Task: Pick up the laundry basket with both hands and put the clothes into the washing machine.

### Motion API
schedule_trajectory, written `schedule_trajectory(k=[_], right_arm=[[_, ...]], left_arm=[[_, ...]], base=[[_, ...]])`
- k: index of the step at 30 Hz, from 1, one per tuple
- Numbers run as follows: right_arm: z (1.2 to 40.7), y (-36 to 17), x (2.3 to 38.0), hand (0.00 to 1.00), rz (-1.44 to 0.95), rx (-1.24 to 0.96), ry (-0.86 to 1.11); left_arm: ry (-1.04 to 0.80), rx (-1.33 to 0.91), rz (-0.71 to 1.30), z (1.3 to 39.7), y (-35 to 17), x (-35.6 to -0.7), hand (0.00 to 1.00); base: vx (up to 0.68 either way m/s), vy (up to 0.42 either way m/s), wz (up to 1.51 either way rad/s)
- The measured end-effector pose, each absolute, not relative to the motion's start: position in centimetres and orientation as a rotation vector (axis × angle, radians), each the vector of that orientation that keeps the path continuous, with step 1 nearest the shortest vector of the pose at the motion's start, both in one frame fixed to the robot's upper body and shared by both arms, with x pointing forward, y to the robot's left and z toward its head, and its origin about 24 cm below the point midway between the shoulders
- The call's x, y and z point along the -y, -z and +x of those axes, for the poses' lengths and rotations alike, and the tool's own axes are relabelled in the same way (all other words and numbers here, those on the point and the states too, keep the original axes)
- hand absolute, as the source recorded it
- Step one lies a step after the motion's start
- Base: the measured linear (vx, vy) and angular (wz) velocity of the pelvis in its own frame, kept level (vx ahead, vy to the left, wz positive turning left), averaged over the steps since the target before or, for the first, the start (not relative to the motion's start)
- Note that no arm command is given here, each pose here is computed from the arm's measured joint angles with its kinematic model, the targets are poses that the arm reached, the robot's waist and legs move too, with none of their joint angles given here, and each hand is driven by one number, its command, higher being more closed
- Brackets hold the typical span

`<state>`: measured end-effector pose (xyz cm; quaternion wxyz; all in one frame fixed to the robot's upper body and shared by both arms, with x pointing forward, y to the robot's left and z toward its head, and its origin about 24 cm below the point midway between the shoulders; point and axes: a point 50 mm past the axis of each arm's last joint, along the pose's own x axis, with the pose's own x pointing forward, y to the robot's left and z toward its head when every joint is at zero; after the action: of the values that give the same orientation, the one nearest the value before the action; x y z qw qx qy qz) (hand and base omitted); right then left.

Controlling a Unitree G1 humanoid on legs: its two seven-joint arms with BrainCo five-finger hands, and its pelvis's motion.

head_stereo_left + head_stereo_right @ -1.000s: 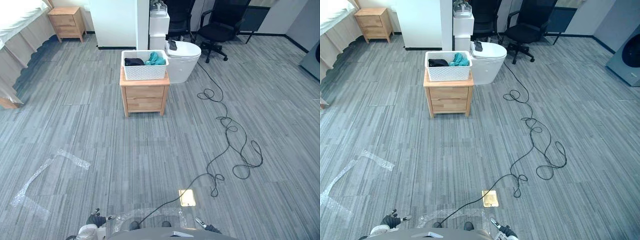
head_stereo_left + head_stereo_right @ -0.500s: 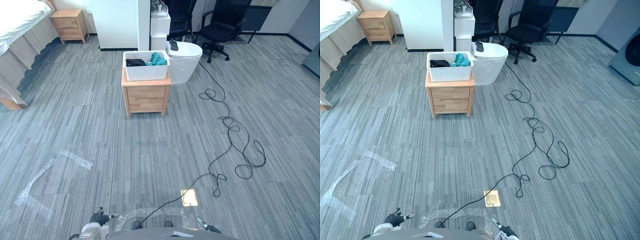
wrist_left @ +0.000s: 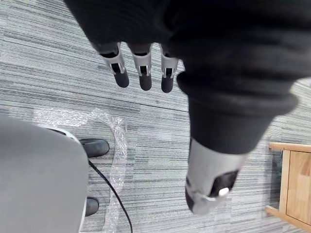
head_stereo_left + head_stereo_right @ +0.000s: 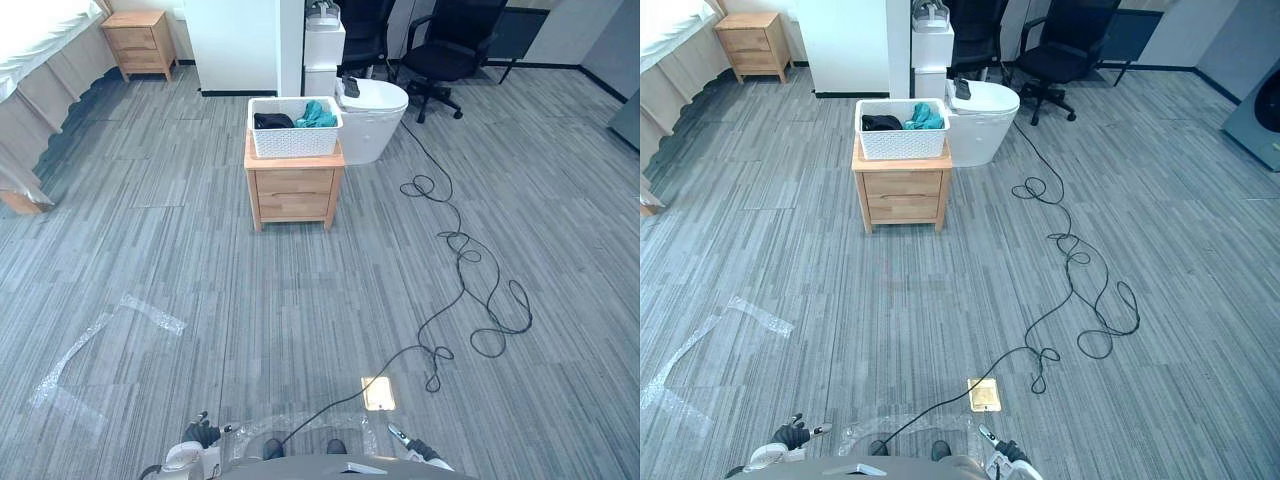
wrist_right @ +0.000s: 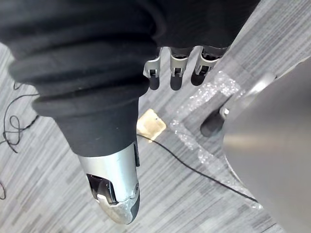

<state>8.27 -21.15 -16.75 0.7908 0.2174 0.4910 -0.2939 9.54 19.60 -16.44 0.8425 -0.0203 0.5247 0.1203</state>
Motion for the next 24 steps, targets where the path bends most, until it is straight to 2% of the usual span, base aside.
schedule_trajectory(k=[11,23,24], right_arm=[[7.8,16.8,21.1,0.0,0.468,-1.066,0.636],[9.9,16.5,21.0,0.0,0.458,-1.038,0.595],[9.1,16.6,21.1,0.0,0.477,-1.047,0.623]], left_arm=[[-0.252,-1.107,-0.041,9.6,16.4,-19.6,0.0],[-0.289,-1.077,-0.073,10.2,16.2,-19.9,0.0],[-0.299,-1.077,-0.082,10.1,16.2,-20.0,0.0]], base=[[0.03,-0.026,-0.01],[-0.02,-0.024,-0.02],[-0.03,-0.019,0.51]])
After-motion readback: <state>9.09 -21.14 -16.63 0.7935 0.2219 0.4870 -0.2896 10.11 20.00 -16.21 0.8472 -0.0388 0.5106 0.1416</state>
